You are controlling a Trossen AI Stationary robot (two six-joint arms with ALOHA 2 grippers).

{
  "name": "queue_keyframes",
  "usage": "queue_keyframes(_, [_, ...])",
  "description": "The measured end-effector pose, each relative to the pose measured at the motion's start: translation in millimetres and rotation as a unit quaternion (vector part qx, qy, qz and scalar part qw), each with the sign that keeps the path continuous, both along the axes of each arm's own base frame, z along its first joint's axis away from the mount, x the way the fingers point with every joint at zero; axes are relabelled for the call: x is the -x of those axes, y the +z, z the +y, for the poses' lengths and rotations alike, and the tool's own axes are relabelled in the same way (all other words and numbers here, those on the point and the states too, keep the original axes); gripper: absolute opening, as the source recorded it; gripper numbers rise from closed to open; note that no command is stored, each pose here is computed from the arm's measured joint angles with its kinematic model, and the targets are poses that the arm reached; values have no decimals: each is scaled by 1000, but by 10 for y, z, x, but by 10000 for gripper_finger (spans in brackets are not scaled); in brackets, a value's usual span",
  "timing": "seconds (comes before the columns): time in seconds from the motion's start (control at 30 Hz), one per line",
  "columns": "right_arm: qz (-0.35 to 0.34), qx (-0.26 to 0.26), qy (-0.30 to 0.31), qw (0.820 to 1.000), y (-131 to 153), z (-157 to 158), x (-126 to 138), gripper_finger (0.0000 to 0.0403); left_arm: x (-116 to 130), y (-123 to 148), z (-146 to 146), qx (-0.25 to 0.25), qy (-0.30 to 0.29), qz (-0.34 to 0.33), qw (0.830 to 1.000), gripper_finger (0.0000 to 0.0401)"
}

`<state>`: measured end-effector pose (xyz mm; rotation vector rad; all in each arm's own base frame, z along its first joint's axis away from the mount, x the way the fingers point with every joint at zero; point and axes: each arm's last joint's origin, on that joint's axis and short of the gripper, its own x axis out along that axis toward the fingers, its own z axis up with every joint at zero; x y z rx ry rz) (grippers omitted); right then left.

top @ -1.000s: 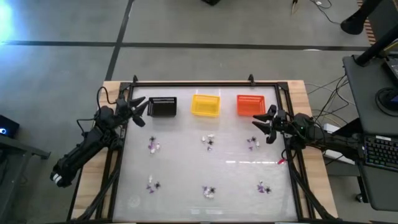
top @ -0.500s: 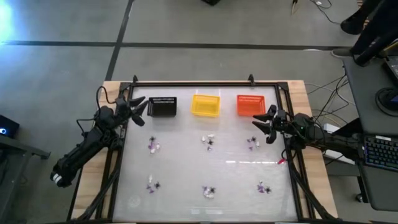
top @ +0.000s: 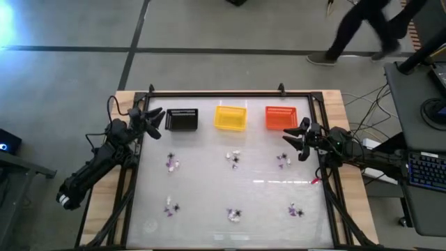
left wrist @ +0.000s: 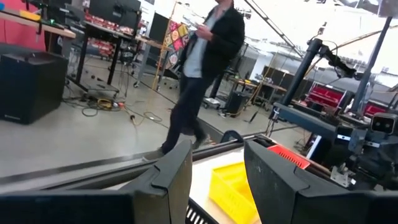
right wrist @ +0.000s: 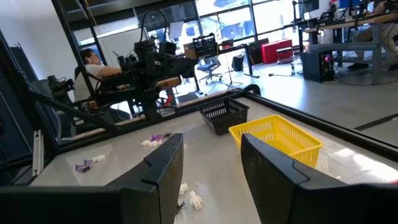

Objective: Sort Halloween decoration
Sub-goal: Put the white skeleton toy into the orange bin

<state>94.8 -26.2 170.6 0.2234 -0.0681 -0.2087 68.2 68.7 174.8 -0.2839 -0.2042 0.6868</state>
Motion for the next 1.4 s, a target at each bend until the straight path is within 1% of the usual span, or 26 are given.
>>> queue_keyframes(0.17, [0,0,0,1000,0,0,0,153,1,4,7,0,9,-2,1000,130])
queue_keyframes(0.4, [0,0,0,1000,0,0,0,153,7,69,3,-21,11,-28,999,130])
queue_keyframes(0.6, [0,0,0,1000,0,0,0,153,2,67,9,-12,11,-33,999,130])
queue_keyframes(0.7, [0,0,0,1000,0,0,0,153,3,98,8,-22,11,-46,999,130])
queue_keyframes(0.83, [0,0,0,1000,0,0,0,153,22,154,18,-35,45,-74,996,130])
queue_keyframes(0.9, [0,0,0,1000,0,0,0,153,26,162,19,-35,50,-76,995,130])
queue_keyframes(0.97, [0,0,0,1000,0,0,0,153,21,173,16,-30,41,-69,996,130])
queue_keyframes(1.03, [0,0,0,1000,0,0,0,153,20,232,-1,-38,20,-71,997,130])
queue_keyframes(1.1, [0,0,0,1000,0,0,0,153,19,297,-16,-56,4,-64,996,130])
queue_keyframes(1.2, [0,0,0,1000,0,0,0,153,-8,356,-33,-89,-44,-29,995,130])
queue_keyframes(1.23, [0,0,0,1000,0,0,0,153,-17,377,-35,-89,-56,-26,994,130])
queue_keyframes(1.4, [0,0,0,1000,0,0,0,153,-39,508,-18,-87,-66,-19,994,130])
